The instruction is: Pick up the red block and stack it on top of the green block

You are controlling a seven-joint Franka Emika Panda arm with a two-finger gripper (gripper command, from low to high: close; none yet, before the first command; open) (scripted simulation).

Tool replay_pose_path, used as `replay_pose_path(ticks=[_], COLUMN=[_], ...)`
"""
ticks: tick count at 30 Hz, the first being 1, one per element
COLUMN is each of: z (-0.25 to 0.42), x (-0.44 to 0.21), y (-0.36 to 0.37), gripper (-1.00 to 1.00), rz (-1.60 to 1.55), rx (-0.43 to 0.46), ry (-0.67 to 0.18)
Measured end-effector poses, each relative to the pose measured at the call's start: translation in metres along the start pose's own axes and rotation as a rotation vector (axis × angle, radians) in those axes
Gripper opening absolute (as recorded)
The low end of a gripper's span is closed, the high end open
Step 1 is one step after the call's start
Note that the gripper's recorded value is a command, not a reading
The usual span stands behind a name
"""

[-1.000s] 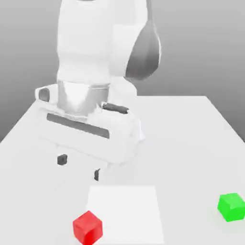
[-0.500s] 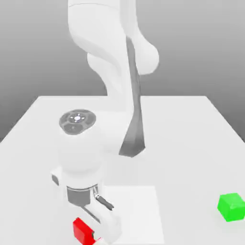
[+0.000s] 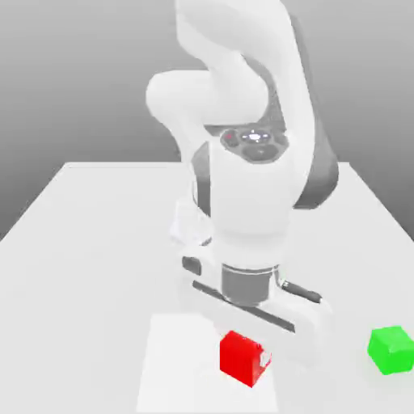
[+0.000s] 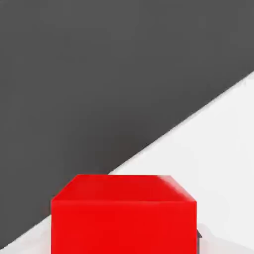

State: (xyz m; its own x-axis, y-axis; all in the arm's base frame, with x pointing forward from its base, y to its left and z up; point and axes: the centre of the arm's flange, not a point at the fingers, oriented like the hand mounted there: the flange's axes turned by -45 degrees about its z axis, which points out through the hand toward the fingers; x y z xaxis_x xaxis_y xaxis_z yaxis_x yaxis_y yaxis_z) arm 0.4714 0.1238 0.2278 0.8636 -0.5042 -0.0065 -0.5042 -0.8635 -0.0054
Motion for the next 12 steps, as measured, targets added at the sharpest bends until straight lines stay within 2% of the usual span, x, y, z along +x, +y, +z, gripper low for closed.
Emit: replay_pose_path(ticks=[5,8,9,12], z=[-0.004,0.031,0.042,0.042], x=[-0.106,-0.146,-0.149,-0.149], y=[-0.083,-0.110,-0.111,-0.111], gripper=[-1.00,-1.00,1.00,1.00], rz=[-0.153,-0.209,-0.214,-0.214], rx=[-0.002,-0.003,-0.004,-0.004], ry=[0.004,0.007,0.006,0.006])
